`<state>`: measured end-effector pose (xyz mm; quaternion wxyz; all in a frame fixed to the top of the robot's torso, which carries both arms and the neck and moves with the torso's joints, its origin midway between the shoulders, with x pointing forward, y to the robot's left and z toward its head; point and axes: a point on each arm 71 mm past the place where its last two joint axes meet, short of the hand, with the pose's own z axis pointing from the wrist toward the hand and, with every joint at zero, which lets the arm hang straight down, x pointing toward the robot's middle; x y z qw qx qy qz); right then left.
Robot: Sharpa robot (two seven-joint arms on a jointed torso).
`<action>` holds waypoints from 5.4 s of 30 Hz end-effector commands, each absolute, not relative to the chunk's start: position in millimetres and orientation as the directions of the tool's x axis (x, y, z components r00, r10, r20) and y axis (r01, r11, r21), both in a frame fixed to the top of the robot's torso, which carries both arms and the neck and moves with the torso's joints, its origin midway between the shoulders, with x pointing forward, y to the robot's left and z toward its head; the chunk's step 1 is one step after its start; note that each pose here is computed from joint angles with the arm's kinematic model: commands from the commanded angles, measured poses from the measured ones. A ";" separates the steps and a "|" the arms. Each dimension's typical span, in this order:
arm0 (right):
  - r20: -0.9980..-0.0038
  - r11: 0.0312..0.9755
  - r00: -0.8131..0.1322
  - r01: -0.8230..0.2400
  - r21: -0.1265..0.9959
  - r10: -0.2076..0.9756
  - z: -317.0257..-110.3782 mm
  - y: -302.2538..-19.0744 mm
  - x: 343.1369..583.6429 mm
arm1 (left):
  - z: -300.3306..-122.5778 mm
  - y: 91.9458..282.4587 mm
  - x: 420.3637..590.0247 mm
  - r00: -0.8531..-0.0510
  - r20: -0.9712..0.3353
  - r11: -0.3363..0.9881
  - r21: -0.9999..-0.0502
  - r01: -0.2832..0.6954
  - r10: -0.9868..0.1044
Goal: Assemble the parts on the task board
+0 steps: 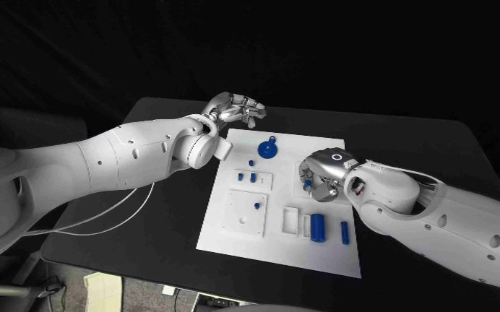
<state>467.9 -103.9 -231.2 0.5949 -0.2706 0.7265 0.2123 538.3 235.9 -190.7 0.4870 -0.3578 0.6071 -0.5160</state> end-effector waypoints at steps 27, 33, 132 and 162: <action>-0.996 0.730 -0.077 -0.683 0.024 -0.039 -196.4 -90.1 449.3 | -189.1 234.7 539.3 -0.276 -0.215 0.202 -0.976 0.077 -0.937; -0.996 0.694 -0.084 -0.718 0.047 -0.020 -193.5 -69.1 441.2 | -189.3 235.6 540.0 -0.274 -0.216 0.203 -0.976 0.077 -0.937; -0.987 0.542 -0.129 -0.839 0.054 -0.101 -257.5 17.4 391.1 | -190.6 222.8 544.3 -0.289 -0.213 0.199 -0.977 0.078 -0.933; -0.972 0.487 0.004 -0.865 -0.122 -0.236 -255.1 42.8 373.2 | -190.7 221.6 544.4 -0.291 -0.212 0.198 -0.977 0.078 -0.933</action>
